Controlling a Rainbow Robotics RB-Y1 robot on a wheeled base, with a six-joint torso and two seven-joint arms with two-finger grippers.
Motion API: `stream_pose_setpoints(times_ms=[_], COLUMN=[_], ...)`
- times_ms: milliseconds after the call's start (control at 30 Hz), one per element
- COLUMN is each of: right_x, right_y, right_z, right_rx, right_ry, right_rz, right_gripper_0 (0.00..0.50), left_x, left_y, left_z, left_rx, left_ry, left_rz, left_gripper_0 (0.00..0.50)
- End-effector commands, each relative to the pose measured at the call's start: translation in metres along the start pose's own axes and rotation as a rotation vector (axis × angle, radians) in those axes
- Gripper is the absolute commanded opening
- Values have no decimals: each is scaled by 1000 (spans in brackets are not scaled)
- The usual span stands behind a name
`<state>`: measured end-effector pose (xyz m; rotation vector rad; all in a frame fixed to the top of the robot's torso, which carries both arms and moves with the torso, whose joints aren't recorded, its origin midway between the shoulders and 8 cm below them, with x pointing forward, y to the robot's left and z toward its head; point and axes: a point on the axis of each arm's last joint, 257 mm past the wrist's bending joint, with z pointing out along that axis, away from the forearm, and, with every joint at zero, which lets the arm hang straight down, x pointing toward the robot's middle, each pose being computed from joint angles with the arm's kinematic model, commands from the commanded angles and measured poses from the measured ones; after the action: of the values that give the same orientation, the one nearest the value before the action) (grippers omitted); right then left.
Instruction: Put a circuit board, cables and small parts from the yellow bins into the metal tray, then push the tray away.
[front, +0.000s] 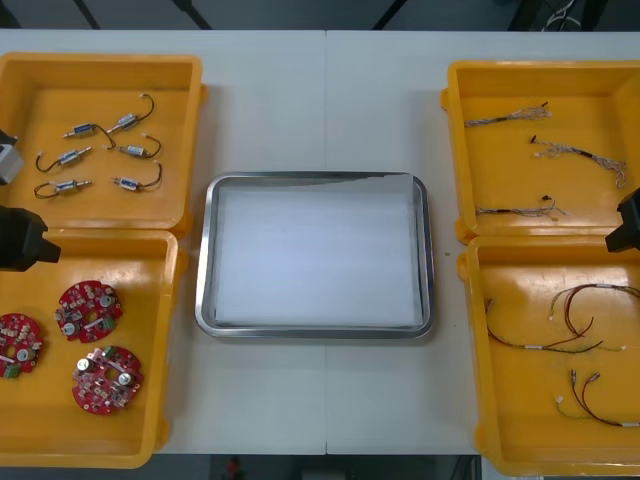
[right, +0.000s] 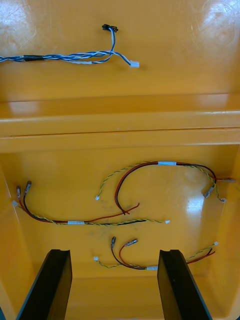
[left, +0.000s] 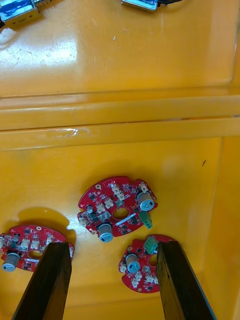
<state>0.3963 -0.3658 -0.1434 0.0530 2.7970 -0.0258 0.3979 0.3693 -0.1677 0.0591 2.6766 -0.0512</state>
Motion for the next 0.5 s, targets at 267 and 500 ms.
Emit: stream_pose_setpoints(times_ms=[267, 500], right_x=[-5, -5], right_y=[-11, -11], right_z=[-12, -12], right_rx=[31, 31], right_ry=[-32, -32], right_rz=[51, 51], right_gripper_0=[500, 500], left_x=[5, 5], left_y=[13, 13], left_z=[-5, -5], left_rx=[-40, -40], left_ry=[17, 17], left_rz=[-64, -64], left_gripper_0=[500, 500])
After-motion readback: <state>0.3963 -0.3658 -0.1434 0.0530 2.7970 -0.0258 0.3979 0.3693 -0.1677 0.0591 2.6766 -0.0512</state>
